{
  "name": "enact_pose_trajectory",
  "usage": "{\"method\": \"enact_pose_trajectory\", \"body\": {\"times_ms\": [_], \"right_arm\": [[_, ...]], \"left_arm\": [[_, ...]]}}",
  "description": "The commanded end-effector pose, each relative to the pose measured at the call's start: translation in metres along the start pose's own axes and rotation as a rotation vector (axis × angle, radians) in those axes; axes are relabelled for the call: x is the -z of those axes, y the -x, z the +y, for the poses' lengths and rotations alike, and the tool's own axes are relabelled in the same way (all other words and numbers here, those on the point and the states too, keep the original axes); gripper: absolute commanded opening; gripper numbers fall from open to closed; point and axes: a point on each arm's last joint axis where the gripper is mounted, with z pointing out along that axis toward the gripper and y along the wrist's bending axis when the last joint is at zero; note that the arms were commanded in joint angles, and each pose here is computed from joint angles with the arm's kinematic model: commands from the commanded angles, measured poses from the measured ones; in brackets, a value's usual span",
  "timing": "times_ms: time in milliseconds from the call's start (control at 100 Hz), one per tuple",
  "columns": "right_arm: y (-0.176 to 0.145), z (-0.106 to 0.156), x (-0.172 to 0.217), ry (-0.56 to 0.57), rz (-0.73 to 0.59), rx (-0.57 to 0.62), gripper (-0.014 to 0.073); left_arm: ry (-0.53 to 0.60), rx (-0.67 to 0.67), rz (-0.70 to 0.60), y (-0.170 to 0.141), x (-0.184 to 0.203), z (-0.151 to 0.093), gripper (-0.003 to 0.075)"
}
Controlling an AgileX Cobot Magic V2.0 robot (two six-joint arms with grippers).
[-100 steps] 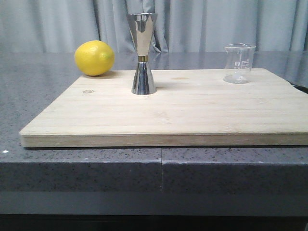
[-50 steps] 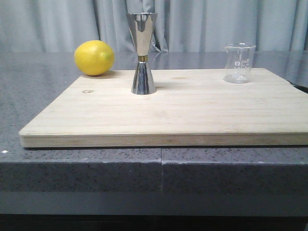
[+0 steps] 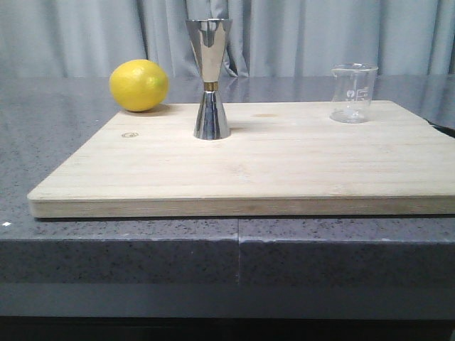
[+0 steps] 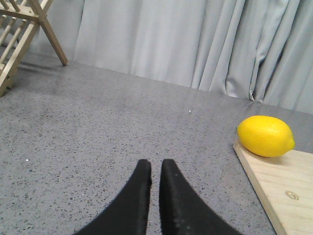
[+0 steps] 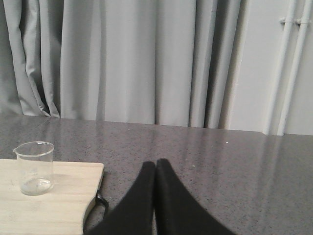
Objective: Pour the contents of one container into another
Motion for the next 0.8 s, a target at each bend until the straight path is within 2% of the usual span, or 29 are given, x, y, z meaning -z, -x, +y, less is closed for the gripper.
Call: {"method": "enact_pose_trajectory", "body": {"times_ms": [0, 790], "right_arm": [[0.0147, 0.0012, -0.0002, 0.020, -0.092, -0.004, -0.0065], [0.0118, 0.0004, -0.0005, 0.011, -0.060, -0.004, -0.0065]], "left_arm": [[-0.068, 0.002, -0.056, 0.0121, 0.0005, -0.0073, -0.0020], [-0.070, 0.005, -0.057, 0.0122, 0.0005, -0.0075, -0.0021]]}}
